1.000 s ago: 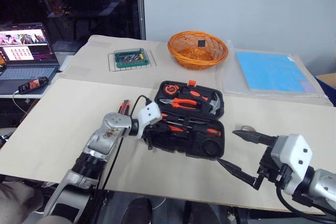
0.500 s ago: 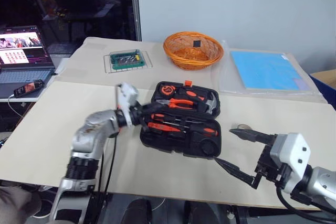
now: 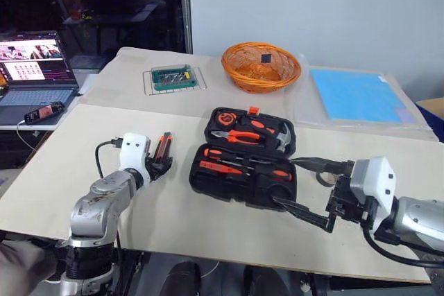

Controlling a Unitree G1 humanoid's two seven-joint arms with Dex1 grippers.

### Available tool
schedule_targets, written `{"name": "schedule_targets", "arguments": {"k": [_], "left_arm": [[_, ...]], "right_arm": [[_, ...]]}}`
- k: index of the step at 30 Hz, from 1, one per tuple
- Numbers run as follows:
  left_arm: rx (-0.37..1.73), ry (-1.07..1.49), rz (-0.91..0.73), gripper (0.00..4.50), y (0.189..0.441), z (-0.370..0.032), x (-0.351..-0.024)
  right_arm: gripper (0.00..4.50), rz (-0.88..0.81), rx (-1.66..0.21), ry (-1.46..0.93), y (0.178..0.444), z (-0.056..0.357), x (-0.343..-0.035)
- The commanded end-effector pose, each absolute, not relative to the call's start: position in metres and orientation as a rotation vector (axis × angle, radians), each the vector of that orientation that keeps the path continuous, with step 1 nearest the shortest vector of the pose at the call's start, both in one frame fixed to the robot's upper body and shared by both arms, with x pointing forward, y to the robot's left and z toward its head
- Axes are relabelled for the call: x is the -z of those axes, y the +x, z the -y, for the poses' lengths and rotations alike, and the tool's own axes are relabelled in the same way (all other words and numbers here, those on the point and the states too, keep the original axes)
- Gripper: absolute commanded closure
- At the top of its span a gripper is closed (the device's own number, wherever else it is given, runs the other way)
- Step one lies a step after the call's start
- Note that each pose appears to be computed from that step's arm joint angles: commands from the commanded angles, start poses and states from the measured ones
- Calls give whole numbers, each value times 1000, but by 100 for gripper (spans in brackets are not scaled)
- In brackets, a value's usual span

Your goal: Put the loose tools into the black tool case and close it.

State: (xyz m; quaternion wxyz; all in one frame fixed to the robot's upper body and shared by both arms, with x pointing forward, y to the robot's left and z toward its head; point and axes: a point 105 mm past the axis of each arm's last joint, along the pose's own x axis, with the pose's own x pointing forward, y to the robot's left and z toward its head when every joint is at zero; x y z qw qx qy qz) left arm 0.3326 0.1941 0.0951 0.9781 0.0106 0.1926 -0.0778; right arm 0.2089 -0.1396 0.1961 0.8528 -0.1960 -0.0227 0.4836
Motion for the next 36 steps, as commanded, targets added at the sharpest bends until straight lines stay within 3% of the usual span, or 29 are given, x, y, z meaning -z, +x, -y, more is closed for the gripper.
{"name": "schedule_targets", "arguments": {"k": [1, 3, 7, 9, 10, 13, 18, 26, 36], "left_arm": [[153, 33, -357, 207, 334, -196, -97], [175, 32, -333, 273, 333, -196, -100], [315, 7, -160, 273, 334, -191, -133], [538, -6, -61, 273, 330, -168, -161], [758, 39, -51, 273, 320, -148, -172], [1283, 220, -119, 273, 290, -115, -182], [1591, 551, -175, 273, 295, -100, -172], [1740, 794, -235, 273, 319, -76, -146], [1751, 832, -300, 273, 324, -68, -120]], "right_arm": [[0, 87, -1035, -440, 206, 139, -205], [0, 82, -1033, -444, 206, 141, -205], [0, 80, -1017, -443, 205, 142, -204], [0, 77, -1005, -439, 205, 143, -204], [0, 75, -995, -433, 203, 145, -204], [0, 60, -979, -428, 197, 148, -201], [0, 40, -942, -451, 187, 158, -202], [0, -39, -887, -507, 171, 181, -202], [0, -46, -868, -515, 166, 182, -205]]}}
